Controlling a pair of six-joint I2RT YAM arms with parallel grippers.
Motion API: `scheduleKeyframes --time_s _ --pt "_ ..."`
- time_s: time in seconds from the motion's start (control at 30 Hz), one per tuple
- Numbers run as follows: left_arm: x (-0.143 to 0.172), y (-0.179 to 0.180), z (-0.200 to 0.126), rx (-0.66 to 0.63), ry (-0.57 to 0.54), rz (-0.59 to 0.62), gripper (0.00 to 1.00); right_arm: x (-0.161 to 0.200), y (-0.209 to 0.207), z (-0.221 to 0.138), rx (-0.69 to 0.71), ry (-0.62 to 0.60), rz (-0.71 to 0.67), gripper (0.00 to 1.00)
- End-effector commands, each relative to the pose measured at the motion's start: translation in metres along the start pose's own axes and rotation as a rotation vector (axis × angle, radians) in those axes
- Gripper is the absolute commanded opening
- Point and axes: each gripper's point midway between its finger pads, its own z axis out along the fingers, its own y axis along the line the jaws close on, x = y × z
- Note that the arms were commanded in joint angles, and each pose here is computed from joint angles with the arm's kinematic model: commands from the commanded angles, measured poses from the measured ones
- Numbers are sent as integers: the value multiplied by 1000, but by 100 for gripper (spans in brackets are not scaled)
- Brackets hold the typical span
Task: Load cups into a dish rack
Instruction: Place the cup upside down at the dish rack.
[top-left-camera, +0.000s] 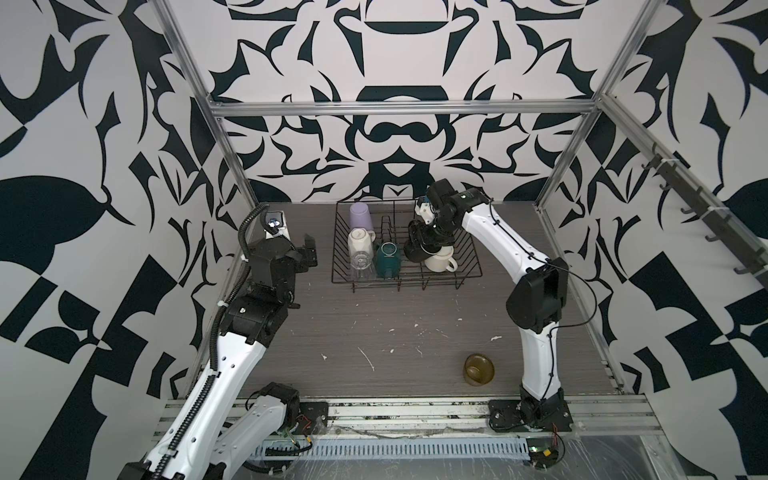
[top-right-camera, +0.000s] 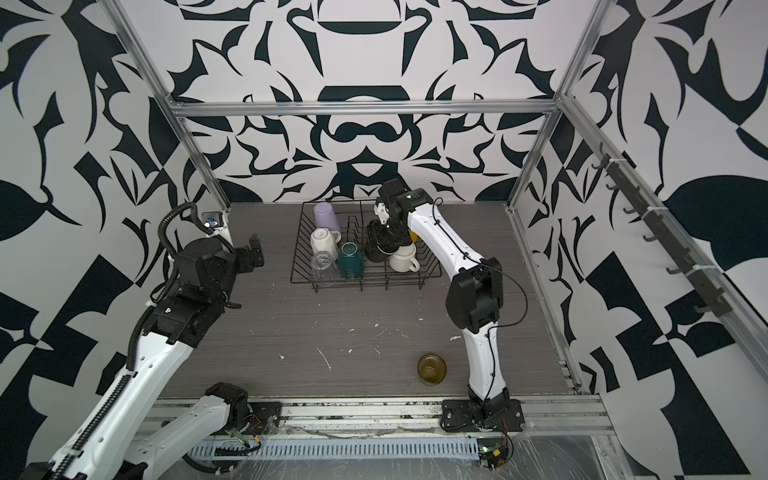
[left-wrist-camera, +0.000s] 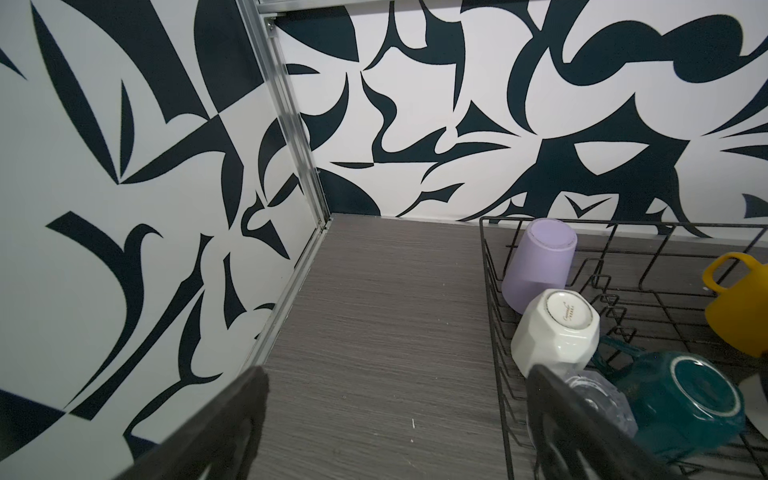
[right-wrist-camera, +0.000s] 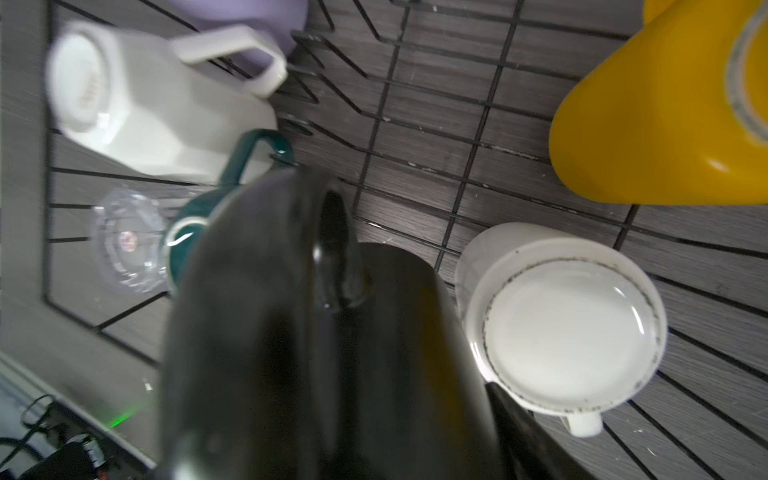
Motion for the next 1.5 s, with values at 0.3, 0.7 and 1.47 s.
scheduleKeyframes --time_s 0.3,0.7,1.47 --pt "-4 7 -8 -2 -4 -33 99 -18 -5 9 123 -26 -46 0" --pt "-2 8 -6 4 7 -39 99 -17 -12 35 171 26 -55 0" --pt "2 8 -5 18 21 -46 99 -16 -9 37 158 39 -75 74"
